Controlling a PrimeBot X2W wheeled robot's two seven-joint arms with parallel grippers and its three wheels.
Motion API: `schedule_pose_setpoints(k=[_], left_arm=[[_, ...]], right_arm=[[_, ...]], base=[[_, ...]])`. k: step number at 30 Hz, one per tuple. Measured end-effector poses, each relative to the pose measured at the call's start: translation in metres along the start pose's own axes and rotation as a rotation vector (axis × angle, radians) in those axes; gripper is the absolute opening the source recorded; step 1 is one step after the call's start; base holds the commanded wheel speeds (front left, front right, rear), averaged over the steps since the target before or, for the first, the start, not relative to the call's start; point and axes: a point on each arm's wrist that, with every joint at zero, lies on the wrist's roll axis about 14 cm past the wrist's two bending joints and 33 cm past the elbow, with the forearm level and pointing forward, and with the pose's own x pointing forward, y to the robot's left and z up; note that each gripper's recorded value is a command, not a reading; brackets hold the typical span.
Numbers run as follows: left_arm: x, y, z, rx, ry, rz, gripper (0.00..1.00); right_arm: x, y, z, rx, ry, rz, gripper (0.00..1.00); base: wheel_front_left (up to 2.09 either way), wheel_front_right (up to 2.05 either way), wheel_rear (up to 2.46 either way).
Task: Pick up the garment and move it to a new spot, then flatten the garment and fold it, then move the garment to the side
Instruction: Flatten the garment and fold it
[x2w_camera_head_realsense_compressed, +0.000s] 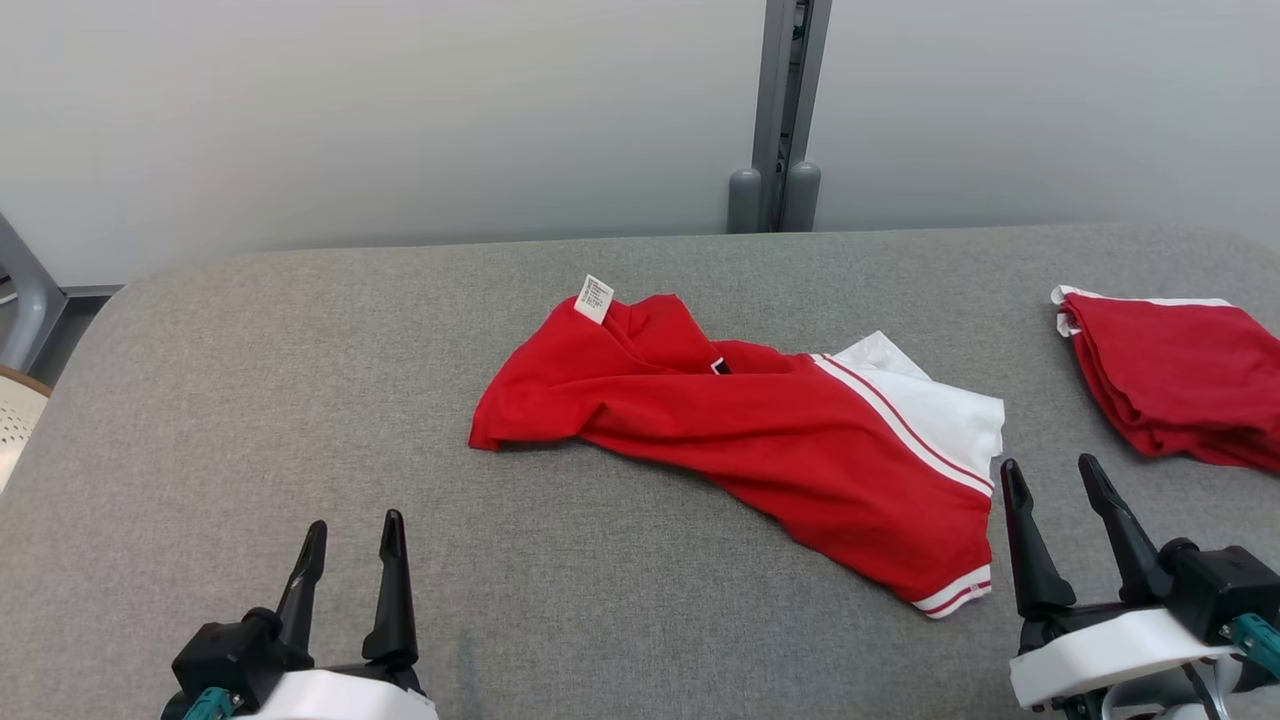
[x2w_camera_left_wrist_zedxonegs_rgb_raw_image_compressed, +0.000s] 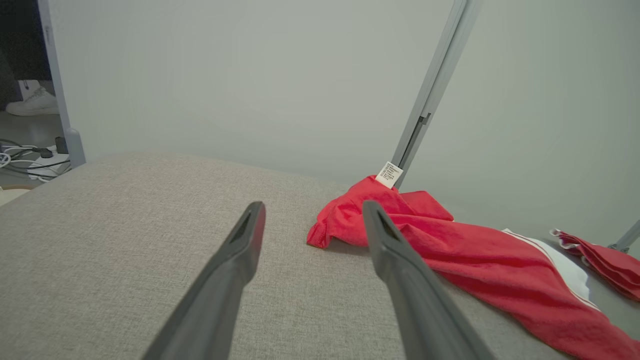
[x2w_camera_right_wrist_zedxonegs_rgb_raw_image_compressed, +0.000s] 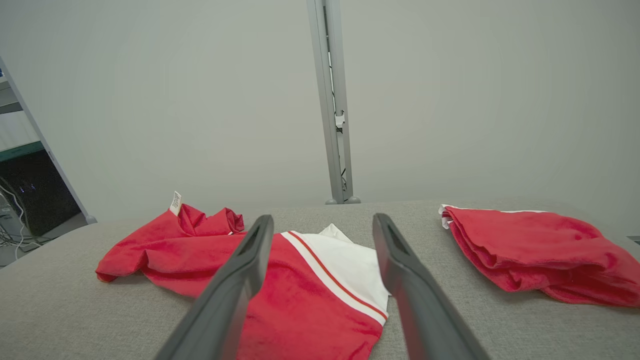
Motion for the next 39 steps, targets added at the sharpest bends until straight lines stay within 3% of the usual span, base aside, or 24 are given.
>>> schedule_pose_setpoints(k=[14, 20, 30, 39], left_arm=[[-0.003, 0.001, -0.004, 0.0, 0.013, 0.004, 1.0], [-0.003, 0.004, -0.009, 0.0, 0.029, 0.016, 1.0], [0.003, 0.011, -0.017, -0.002, 0.054, 0.044, 1.0], [0.012, 0.028, -0.022, 0.017, 0.067, 0.095, 1.0]], right_arm=[[0.001, -0.001, -0.008, 0.01, 0.025, -0.005, 1.0], [0.015, -0.019, -0.017, -0.028, 0.07, -0.05, 1.0], [0.047, -0.042, -0.076, -0.029, 0.374, -0.101, 1.0], [0.09, -0.056, -0.112, -0.03, 0.504, -0.094, 1.0]], base=[[0.0, 0.0, 0.0], [0.0, 0.0, 0.0], [0.0, 0.0, 0.0], [0.0, 0.0, 0.0]])
